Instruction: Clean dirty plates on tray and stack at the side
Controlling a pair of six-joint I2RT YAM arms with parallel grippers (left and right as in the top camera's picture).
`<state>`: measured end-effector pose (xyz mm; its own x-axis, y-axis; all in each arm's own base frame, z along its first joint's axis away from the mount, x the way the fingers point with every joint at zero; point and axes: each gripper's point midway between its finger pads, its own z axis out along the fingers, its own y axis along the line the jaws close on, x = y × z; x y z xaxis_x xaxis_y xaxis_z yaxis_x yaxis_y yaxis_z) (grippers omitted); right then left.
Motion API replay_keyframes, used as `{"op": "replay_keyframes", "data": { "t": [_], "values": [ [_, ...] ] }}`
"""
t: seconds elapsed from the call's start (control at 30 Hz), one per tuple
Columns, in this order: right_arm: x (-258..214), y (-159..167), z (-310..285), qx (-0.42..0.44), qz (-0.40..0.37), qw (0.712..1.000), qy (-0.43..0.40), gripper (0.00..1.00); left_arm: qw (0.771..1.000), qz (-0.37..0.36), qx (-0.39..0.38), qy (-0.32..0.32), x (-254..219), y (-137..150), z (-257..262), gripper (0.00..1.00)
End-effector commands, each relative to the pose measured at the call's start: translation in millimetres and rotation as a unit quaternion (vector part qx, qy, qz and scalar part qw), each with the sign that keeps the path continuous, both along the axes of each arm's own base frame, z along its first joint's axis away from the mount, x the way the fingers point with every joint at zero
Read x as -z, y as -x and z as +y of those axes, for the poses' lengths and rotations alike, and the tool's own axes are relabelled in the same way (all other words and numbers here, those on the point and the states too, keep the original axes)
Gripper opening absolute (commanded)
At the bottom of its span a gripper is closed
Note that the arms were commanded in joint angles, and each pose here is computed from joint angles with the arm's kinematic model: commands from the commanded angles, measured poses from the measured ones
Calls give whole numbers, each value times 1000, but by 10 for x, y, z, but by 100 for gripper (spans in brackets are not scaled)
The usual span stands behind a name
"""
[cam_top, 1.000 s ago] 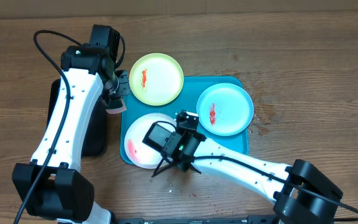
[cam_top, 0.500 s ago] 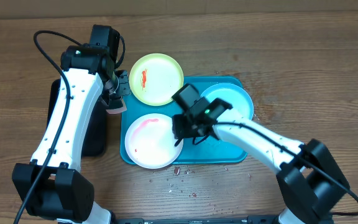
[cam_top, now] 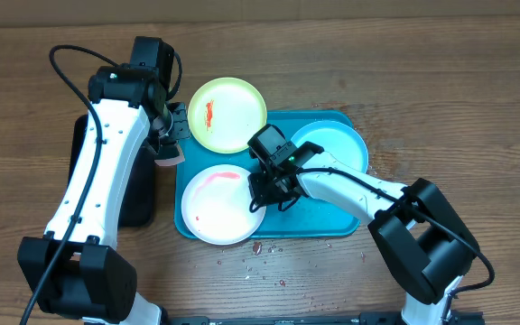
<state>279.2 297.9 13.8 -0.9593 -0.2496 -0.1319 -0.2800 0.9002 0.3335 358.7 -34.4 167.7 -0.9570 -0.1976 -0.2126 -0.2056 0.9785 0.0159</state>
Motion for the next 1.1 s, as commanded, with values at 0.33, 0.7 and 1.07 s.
{"op": "replay_keyframes", "data": {
  "t": [0.33, 0.7, 1.07],
  "values": [
    [61, 56, -361, 273, 70, 956, 80, 4, 997, 75, 9, 34, -7, 369, -86, 4],
    [55, 21, -330, 273, 64, 957, 72, 4, 986, 127, 61, 90, 459, 644, -587, 4],
    [56, 31, -330, 261, 63, 960, 74, 4, 991, 35, 126, 24, 1449, 474, -567, 4]
  ]
}}
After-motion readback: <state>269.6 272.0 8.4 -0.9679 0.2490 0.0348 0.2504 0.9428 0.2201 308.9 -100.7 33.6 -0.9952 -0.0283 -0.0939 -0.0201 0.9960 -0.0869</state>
